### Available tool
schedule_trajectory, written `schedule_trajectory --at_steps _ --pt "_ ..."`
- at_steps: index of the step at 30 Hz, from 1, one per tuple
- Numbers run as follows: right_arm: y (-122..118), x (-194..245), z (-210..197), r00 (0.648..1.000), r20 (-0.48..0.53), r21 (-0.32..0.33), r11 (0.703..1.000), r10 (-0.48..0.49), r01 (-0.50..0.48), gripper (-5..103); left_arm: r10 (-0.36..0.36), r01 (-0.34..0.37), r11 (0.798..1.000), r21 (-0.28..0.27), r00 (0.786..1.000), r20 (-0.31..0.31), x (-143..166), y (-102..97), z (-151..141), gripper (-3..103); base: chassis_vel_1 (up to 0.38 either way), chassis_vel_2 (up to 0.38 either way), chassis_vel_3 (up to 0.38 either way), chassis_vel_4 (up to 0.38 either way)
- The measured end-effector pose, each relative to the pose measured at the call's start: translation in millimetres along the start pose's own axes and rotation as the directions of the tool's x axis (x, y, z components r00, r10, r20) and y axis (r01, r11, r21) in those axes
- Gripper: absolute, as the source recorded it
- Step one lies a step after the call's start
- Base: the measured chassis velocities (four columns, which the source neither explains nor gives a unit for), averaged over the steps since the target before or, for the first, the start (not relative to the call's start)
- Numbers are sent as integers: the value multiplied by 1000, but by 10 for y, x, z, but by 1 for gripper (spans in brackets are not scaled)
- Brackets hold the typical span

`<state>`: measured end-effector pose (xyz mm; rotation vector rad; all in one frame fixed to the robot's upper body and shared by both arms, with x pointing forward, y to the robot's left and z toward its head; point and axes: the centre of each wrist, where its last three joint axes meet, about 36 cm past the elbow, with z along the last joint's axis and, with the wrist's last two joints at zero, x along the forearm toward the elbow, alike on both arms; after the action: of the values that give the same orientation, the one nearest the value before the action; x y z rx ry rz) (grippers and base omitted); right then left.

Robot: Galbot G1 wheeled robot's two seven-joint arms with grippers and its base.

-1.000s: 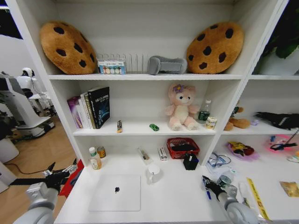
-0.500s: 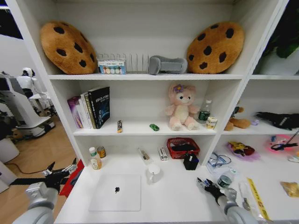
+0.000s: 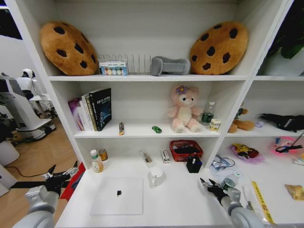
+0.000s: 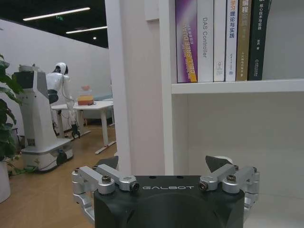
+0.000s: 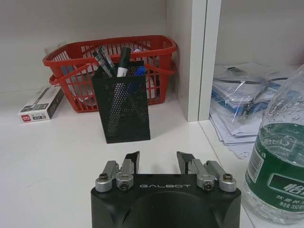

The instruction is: Organize the objects on the table.

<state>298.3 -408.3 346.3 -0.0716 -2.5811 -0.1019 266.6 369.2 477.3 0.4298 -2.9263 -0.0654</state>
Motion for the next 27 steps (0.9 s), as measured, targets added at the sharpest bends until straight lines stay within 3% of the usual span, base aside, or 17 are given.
schedule_trajectory --at_steps 9,15,27 --pt "91 128 48 999 -23 0 1000 -29 29 41 1 -1 1000 1 1000 3 -7 -5 -6 100 0 0 0 0" --pt "99 146 101 999 -38 0 1000 -31 31 48 3 -3 1000 -1 1000 2 2 -6 -7 100 0 0 0 0" --pt "83 174 188 998 -64 -17 1000 -22 21 48 3 -3 1000 0 1000 1 4 -8 -7 100 0 0 0 0"
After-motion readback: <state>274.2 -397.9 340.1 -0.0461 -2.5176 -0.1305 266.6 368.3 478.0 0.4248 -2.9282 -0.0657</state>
